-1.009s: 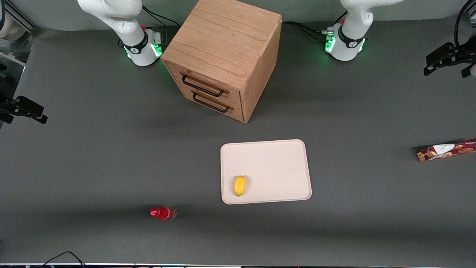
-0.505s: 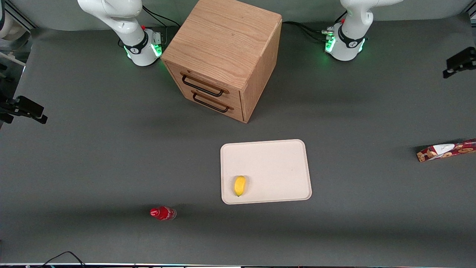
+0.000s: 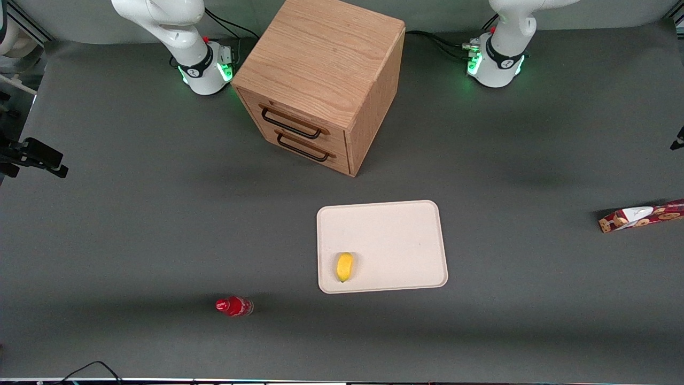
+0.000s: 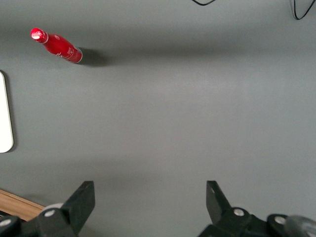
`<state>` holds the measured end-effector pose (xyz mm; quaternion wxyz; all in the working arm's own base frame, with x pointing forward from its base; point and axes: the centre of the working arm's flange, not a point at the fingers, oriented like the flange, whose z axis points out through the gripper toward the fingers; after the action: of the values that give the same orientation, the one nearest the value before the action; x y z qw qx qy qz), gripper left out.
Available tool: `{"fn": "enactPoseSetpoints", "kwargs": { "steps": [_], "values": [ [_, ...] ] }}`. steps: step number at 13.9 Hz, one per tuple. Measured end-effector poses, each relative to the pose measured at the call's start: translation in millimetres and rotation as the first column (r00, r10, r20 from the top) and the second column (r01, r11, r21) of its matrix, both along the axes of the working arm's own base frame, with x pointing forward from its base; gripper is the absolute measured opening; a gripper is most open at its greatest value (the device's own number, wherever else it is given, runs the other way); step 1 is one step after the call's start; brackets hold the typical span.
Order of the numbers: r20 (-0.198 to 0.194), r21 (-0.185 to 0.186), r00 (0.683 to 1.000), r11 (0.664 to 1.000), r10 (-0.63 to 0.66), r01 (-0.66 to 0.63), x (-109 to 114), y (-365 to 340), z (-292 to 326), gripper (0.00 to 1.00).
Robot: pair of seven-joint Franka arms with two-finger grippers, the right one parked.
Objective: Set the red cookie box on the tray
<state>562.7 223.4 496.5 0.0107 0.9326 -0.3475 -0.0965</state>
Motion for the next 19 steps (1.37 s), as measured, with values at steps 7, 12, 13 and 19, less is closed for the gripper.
{"fn": "enactPoseSetpoints", "kwargs": {
  "steps": [7, 12, 13, 19],
  "values": [
    [-0.065, -0.077, 0.958, 0.959, -0.279, 0.274, 24.5, 79.7, -165.2, 1.0],
    [-0.012, -0.095, 0.932, 0.928, -0.363, 0.36, 27.2, 109.2, -224.6, 1.0],
    [0.003, -0.102, 0.93, 0.925, -0.367, 0.365, 24.7, 116.6, -234.0, 1.0],
    [0.029, -0.128, 0.942, 0.933, -0.335, 0.336, 17.7, 129.4, -263.1, 0.86]
  ]
}}
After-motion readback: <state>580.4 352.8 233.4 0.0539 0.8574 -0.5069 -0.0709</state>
